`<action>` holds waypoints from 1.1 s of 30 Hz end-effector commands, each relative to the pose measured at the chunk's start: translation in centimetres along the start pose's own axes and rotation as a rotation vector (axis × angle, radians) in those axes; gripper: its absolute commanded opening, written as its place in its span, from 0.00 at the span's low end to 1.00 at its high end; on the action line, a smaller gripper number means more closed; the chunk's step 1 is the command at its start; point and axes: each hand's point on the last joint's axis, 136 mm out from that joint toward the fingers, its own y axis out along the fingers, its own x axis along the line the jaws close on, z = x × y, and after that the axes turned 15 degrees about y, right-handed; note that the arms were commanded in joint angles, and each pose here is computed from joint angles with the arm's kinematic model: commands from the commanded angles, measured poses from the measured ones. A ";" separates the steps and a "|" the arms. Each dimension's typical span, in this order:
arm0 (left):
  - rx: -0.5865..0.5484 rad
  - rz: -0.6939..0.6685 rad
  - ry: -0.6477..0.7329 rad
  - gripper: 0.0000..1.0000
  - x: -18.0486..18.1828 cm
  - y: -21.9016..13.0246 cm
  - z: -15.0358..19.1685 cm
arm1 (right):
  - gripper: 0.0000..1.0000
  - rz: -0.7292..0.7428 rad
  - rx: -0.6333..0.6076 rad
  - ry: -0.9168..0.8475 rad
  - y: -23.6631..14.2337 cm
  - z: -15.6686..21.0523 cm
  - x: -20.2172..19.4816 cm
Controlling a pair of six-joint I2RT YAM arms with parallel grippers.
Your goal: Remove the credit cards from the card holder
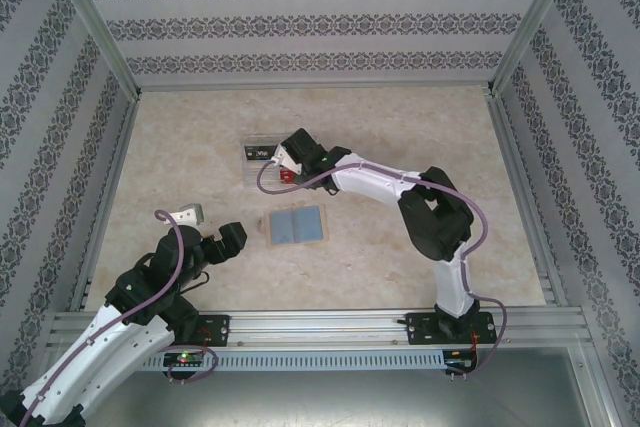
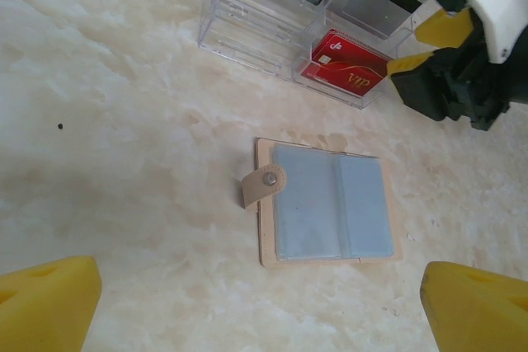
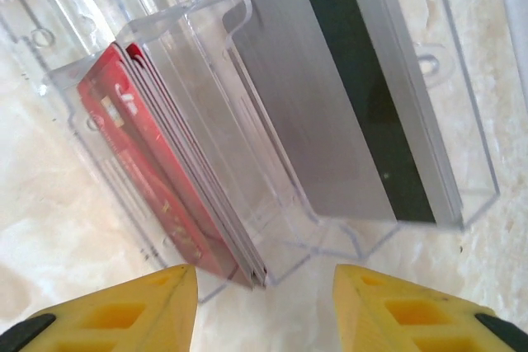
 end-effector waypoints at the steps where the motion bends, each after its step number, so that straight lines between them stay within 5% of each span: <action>1: 0.000 0.007 0.012 1.00 -0.1 0.3 0.0 | 0.48 -0.028 -0.093 0.128 -3.2 -1.6 -0.8; 9: 0.032 0.062 0.014 1.00 -1.3 0.8 0.3 | 0.47 -0.109 -0.246 0.467 -8.6 -1.5 -2.0; 17: 0.099 0.154 0.010 0.88 -3.8 2.3 0.6 | 0.27 -0.374 -0.215 0.845 -11.8 1.0 -1.3; 26: 0.162 0.208 -0.030 0.61 -5.9 4.8 0.9 | 0.00 -0.577 -0.086 1.007 -10.8 5.0 3.0; 33: 0.203 0.217 -0.061 0.52 -6.8 7.4 1.4 | 0.00 -0.517 0.049 1.013 -7.2 9.0 6.2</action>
